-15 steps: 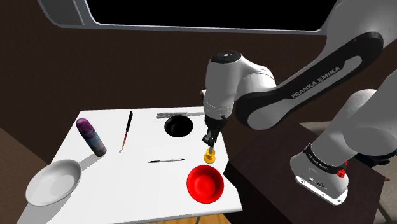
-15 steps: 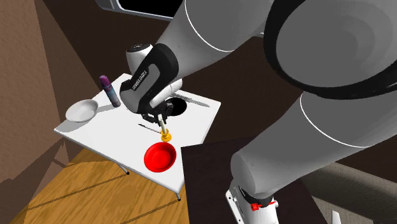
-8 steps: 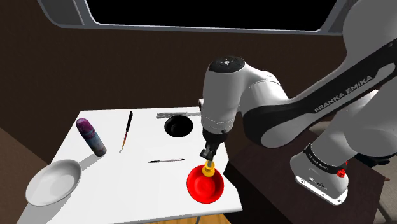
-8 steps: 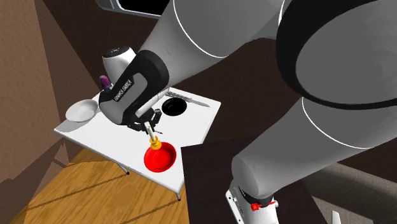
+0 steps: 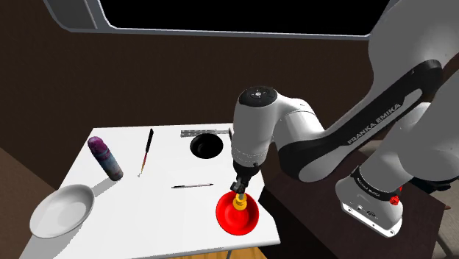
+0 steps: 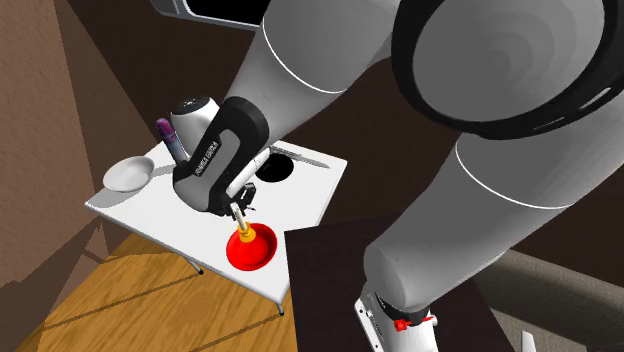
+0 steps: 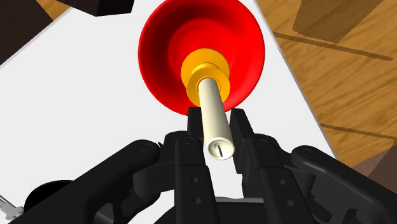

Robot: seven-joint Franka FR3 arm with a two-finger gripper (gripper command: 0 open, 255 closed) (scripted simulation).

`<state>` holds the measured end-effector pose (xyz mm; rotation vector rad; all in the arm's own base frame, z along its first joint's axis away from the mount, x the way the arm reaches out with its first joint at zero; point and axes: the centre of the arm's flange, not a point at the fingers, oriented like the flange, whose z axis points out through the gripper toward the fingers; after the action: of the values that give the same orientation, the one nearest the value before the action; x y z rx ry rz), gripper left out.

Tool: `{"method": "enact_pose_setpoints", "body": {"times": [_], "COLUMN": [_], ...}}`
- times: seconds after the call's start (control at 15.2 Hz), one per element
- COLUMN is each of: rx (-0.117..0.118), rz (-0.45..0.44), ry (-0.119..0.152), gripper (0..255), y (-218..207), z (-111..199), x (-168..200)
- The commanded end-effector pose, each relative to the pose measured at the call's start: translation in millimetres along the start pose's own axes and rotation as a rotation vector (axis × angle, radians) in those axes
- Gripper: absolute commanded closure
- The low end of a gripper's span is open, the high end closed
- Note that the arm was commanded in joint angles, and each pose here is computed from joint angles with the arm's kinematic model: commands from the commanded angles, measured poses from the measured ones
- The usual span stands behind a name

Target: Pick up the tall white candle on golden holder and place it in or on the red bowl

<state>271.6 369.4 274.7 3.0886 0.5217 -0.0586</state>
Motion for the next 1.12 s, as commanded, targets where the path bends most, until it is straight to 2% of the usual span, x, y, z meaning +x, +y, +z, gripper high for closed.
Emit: {"method": "enact_pose_setpoints", "body": {"times": [0.0,0.79,1.06], "rx": [0.000,0.000,0.000], "rz": [0.000,0.000,0.000], "ry": [0.001,0.001,0.001], "gripper": [255,255,255], "y": [1,1,1], "z": [9,71,71], "x": [1,3,3]}}
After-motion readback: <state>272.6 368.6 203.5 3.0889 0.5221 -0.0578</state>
